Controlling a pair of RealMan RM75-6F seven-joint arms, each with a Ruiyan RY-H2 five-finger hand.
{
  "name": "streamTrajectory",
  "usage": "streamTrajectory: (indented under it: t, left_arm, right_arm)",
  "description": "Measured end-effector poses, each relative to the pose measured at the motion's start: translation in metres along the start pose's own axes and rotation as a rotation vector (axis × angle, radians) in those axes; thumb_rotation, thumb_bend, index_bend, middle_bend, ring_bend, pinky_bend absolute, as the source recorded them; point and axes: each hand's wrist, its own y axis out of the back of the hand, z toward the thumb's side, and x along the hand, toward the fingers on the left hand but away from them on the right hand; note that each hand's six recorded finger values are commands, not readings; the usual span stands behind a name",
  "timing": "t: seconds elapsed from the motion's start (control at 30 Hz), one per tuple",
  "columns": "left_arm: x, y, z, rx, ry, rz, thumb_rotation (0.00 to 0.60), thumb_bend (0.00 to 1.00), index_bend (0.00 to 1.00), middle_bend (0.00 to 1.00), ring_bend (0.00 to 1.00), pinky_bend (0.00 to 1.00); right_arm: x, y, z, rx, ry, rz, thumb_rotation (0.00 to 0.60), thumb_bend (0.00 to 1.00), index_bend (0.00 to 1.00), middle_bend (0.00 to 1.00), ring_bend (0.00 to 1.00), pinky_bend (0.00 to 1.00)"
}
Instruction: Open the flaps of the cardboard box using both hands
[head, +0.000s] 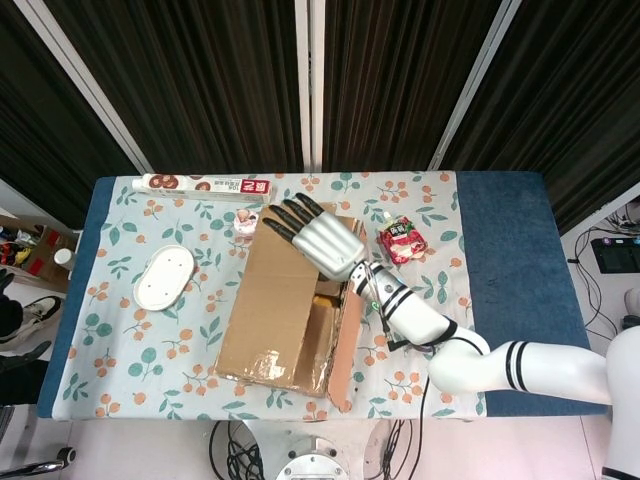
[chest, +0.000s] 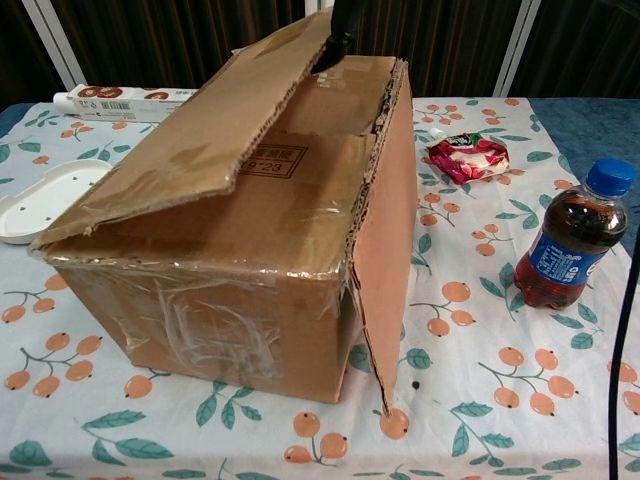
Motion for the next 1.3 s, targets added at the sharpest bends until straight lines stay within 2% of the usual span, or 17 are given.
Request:
streamTrajectory:
  t: [0.17, 0.33, 0.63, 0.87, 1.13, 1.2, 1.3]
  left_arm:
    - [-0.003, 0.003, 0.004, -0.008, -0.022, 0.002, 0.600, 0.04, 0.00, 0.03, 0.07, 0.17]
    - [-0.007, 0.008, 0.005, -0.012, -0.028, 0.017, 0.600, 0.04, 0.00, 0.03, 0.07, 0.17]
    - [-0.011, 0.020, 0.000, -0.012, -0.021, 0.042, 0.600, 0.04, 0.00, 0.03, 0.07, 0.17]
    - [-0.013, 0.025, -0.005, -0.015, -0.007, 0.044, 0.600, 0.04, 0.00, 0.03, 0.07, 0.17]
    - [-0.013, 0.023, -0.007, -0.018, -0.004, 0.035, 0.600, 0.04, 0.00, 0.03, 0.07, 0.17]
    - [-0.011, 0.021, -0.006, -0.021, -0.008, 0.030, 0.600, 0.04, 0.00, 0.03, 0.07, 0.17]
    - [-0.009, 0.019, -0.002, -0.031, -0.014, 0.027, 0.600, 0.04, 0.00, 0.03, 0.07, 0.17]
  right_arm:
    - [-0.025, 0.024, 0.008, 0.008, -0.004, -0.091, 0.600, 0.04, 0.00, 0.00, 0.00, 0.00]
    - [-0.056, 0.038, 0.025, 0.020, -0.001, -0.134, 0.600, 0.04, 0.00, 0.00, 0.00, 0.00]
    - [-0.107, 0.047, 0.061, -0.006, -0.030, -0.208, 0.600, 0.04, 0.00, 0.00, 0.00, 0.00]
    - [-0.127, 0.056, 0.073, -0.028, -0.068, -0.264, 0.600, 0.04, 0.00, 0.00, 0.00, 0.00]
    - [-0.117, 0.061, 0.072, -0.048, -0.028, -0.257, 0.600, 0.06, 0.00, 0.00, 0.00, 0.00]
    - [-0.112, 0.064, 0.068, -0.035, -0.012, -0.233, 0.600, 0.06, 0.00, 0.00, 0.00, 0.00]
    - [-0.099, 0.067, 0.060, -0.039, 0.010, -0.171, 0.600, 0.11, 0.00, 0.00, 0.00, 0.00]
